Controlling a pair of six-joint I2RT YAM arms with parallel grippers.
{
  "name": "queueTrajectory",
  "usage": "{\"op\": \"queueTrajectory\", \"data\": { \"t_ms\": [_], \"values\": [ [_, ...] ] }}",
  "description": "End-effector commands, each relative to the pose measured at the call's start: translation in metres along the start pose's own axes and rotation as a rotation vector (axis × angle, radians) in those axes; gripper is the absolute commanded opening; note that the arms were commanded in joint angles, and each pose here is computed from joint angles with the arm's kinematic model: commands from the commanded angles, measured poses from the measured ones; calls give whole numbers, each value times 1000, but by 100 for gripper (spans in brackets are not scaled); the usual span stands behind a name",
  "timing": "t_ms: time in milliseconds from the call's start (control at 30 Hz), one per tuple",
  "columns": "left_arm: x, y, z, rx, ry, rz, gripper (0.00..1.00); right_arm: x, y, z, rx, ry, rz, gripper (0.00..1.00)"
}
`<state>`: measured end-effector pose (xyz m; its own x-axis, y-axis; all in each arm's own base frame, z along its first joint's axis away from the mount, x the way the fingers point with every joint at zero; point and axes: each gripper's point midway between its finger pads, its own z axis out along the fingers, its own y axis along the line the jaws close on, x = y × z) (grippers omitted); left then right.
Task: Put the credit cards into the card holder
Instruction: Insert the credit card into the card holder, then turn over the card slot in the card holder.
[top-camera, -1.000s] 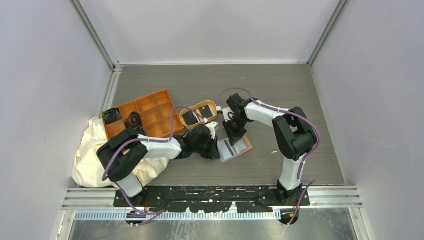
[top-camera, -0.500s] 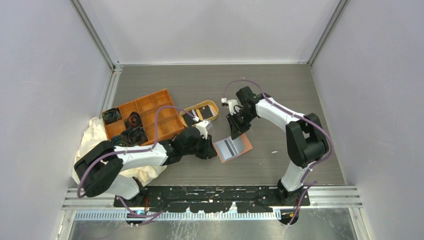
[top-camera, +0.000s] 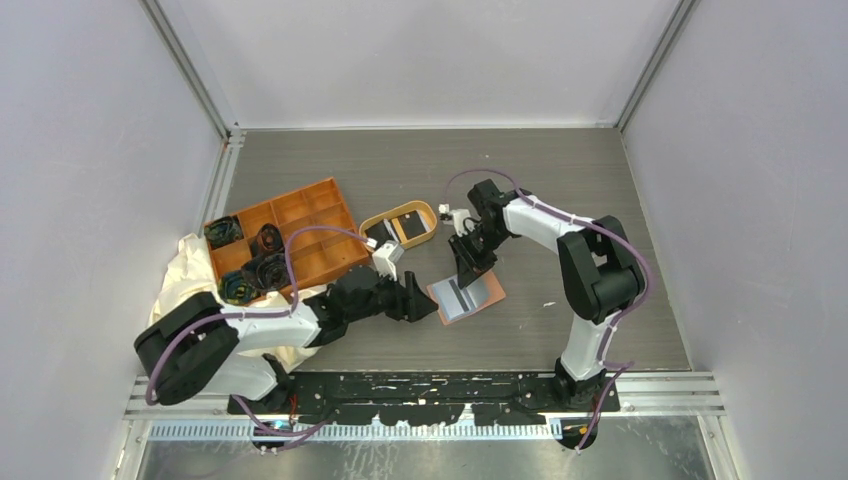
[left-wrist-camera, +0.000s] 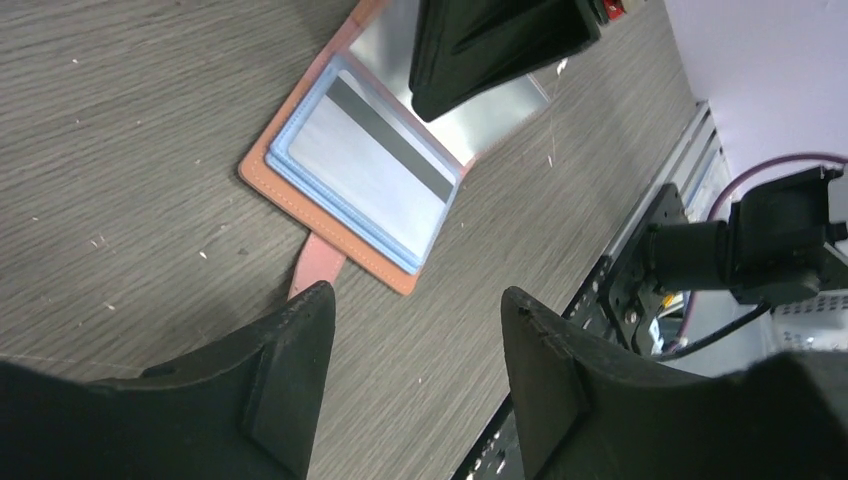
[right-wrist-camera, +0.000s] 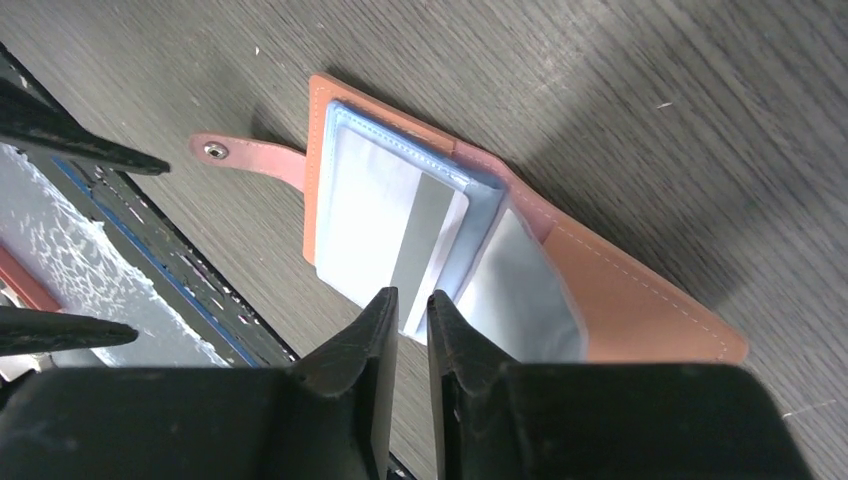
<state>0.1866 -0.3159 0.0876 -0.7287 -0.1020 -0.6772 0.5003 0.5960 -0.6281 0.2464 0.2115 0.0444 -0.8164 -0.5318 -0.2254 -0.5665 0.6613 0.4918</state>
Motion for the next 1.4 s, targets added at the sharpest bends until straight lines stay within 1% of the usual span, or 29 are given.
{"op": "queueTrajectory", "data": {
  "t_ms": [0,100,167,200,233,267,300,333,400,467,500,567,633,733,867,933,1033,1067,1100,1133,1167,1367],
  "values": [
    [-26,-15,11,88,-119,-99,61,-18,15,-16,-27,-68,-42,24],
    [-35,-17,15,134,-204,-169,62,-28,33,-31,-99,-133,-47,24],
    [-39,-16,17,166,-260,-190,70,-38,47,-48,-129,-201,-72,25],
    [-43,-16,19,183,-290,-199,75,-46,55,-63,-132,-260,-92,25],
    [-46,-18,21,201,-312,-205,82,-55,63,-77,-139,-323,-109,26],
    [-49,-19,25,219,-328,-213,87,-64,72,-92,-146,-386,-128,29],
    [-51,-22,29,241,-338,-224,96,-73,81,-110,-153,-459,-151,33],
    [-53,-26,35,267,-337,-250,99,-85,93,-129,-177,-538,-140,39],
    [-54,-36,53,314,-305,-278,100,-105,114,-168,-256,-702,-137,47],
    [-62,-48,71,364,-288,-318,100,-122,137,-197,-364,-839,-109,54],
    [-66,-53,78,380,-287,-331,100,-129,150,-212,-429,-906,-114,57],
    [-76,-61,88,406,-300,-345,100,-137,170,-234,-543,-998,-92,59],
    [-83,-74,94,438,-308,-349,100,-141,178,-249,-595,-1076,-92,61],
    [-80,-88,101,433,-288,-322,100,-143,177,-257,-562,-1170,-98,69],
    [-77,-103,101,413,-286,-261,100,-144,174,-250,-512,-1182,-107,71],
    [-79,-109,99,414,-289,-240,81,-145,171,-249,-504,-1194,-94,71],
    [-84,-119,94,445,-309,-208,64,-143,174,-253,-515,-1205,-84,71],
    [-88,-126,90,481,-326,-185,49,-142,174,-254,-517,-1206,-80,71],
    [-91,-134,84,531,-344,-172,24,-141,174,-252,-514,-1212,-77,71],
    [-91,-142,81,587,-344,-158,3,-141,173,-256,-520,-1240,-64,71],
    [-91,-148,81,612,-335,-154,0,-141,173,-260,-522,-1246,-61,71],
    [-96,-160,83,659,-328,-145,0,-140,178,-269,-495,-1231,-71,71]
  ]
}}
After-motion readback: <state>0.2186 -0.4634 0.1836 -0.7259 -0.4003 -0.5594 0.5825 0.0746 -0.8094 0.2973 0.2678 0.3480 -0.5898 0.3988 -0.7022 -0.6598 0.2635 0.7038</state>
